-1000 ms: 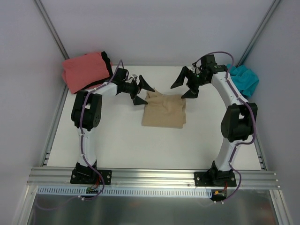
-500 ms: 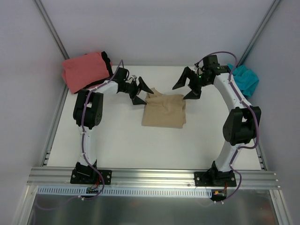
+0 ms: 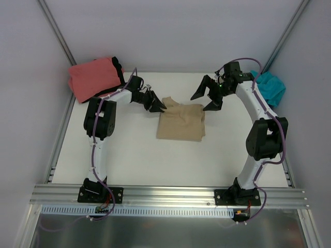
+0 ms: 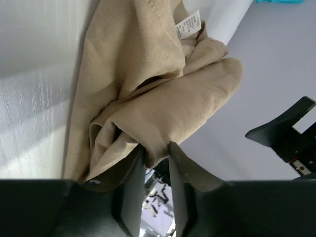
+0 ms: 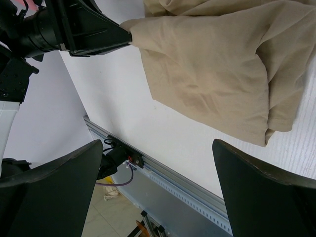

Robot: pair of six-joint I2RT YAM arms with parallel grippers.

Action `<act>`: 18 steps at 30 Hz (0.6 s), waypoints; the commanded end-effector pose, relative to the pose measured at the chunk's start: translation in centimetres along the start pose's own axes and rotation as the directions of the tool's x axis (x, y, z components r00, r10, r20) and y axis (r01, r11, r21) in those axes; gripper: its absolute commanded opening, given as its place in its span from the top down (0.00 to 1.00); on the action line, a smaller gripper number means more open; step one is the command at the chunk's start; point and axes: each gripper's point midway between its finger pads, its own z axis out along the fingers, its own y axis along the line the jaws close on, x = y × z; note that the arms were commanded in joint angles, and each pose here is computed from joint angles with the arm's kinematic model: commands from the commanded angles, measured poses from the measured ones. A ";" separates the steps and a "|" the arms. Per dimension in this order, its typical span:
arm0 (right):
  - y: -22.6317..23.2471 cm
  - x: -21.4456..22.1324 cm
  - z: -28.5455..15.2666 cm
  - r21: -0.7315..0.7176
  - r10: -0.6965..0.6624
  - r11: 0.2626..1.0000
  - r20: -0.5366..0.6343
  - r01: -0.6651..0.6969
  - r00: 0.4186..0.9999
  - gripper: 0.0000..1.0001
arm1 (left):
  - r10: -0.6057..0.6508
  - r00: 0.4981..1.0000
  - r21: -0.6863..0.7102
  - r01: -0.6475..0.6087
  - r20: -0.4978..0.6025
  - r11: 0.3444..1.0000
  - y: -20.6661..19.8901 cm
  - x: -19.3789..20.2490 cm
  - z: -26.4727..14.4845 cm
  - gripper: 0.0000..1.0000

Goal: Fold and stack the t-shirts

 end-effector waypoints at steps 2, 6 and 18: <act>0.7 0.7 -1.8 -0.001 -0.019 1.000 0.025 0.019 1.000 0.01 | 0.031 0.999 0.019 -0.031 0.013 0.999 -1.4 -0.7 -0.2 0.79; 0.6 0.8 -1.8 0.000 -0.018 1.000 0.024 0.018 1.000 0.01 | 0.041 0.999 0.031 -0.042 0.018 0.999 -2.1 -1.0 -0.3 0.86; 0.0 0.8 -1.1 0.005 -0.007 1.000 0.008 0.007 1.000 0.01 | 0.037 0.998 0.072 -0.041 0.054 0.997 -4.9 -2.7 -0.5 0.89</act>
